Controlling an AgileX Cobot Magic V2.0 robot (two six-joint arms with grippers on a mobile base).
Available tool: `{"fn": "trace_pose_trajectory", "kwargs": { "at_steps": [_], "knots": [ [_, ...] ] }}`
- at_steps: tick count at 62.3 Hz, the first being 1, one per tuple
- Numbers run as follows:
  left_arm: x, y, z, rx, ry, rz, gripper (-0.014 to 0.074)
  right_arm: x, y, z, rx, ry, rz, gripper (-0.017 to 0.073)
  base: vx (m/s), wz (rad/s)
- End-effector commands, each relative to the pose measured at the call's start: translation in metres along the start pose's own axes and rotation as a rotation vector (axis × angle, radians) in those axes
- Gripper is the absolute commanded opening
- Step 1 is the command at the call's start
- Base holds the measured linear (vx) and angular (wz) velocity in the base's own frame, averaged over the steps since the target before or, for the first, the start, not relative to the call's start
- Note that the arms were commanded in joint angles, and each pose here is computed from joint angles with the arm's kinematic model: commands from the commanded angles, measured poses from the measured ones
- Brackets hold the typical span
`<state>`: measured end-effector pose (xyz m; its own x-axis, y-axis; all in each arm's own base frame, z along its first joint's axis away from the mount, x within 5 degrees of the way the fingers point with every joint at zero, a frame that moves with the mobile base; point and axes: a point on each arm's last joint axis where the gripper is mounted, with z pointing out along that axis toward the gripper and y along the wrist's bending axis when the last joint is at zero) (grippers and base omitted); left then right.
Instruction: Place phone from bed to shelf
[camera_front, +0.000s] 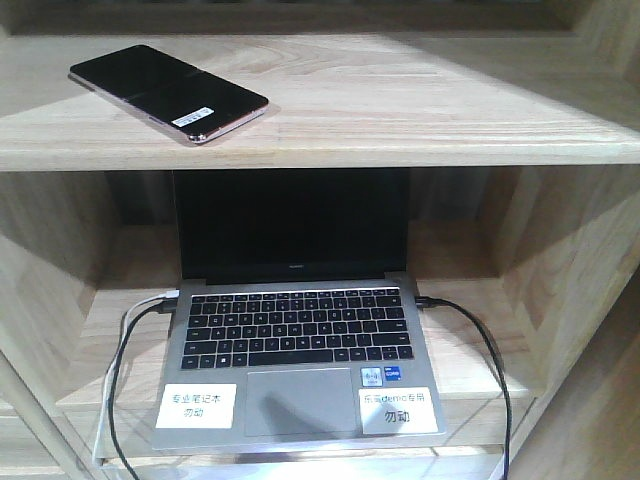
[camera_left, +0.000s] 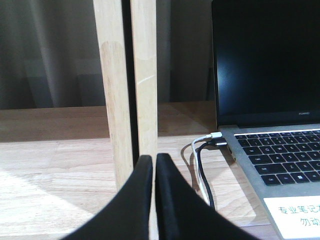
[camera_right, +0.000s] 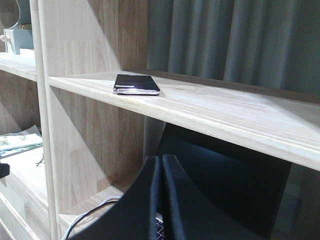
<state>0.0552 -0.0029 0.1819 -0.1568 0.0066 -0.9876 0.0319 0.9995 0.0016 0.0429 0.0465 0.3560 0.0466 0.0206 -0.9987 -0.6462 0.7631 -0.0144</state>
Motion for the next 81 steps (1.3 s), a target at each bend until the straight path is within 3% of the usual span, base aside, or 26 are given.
{"fn": "trace_pose_trajectory", "kwargs": {
  "at_steps": [1, 51, 68, 81],
  "knots": [
    [-0.006, 0.001, 0.0, -0.004, -0.077, -0.012, 0.0001, -0.011, -0.003, 0.0, 0.039, -0.063, 0.007, -0.0004, 0.0, 0.0],
    [-0.006, 0.001, 0.0, -0.004, -0.077, -0.012, 0.0001, -0.011, -0.005, 0.0, 0.052, -0.056, 0.007, -0.0004, 0.0, 0.0],
    [-0.006, 0.001, 0.0, -0.004, -0.077, -0.012, 0.0001, -0.005, -0.014, -0.001, 0.16, 0.001, 0.066, -0.0004, 0.0, 0.0],
    [-0.006, 0.001, 0.0, -0.004, -0.077, -0.012, 0.0001, -0.003, -0.023, -0.003, 0.263, 0.022, 0.021, -0.0004, 0.0, 0.0]
  ]
}}
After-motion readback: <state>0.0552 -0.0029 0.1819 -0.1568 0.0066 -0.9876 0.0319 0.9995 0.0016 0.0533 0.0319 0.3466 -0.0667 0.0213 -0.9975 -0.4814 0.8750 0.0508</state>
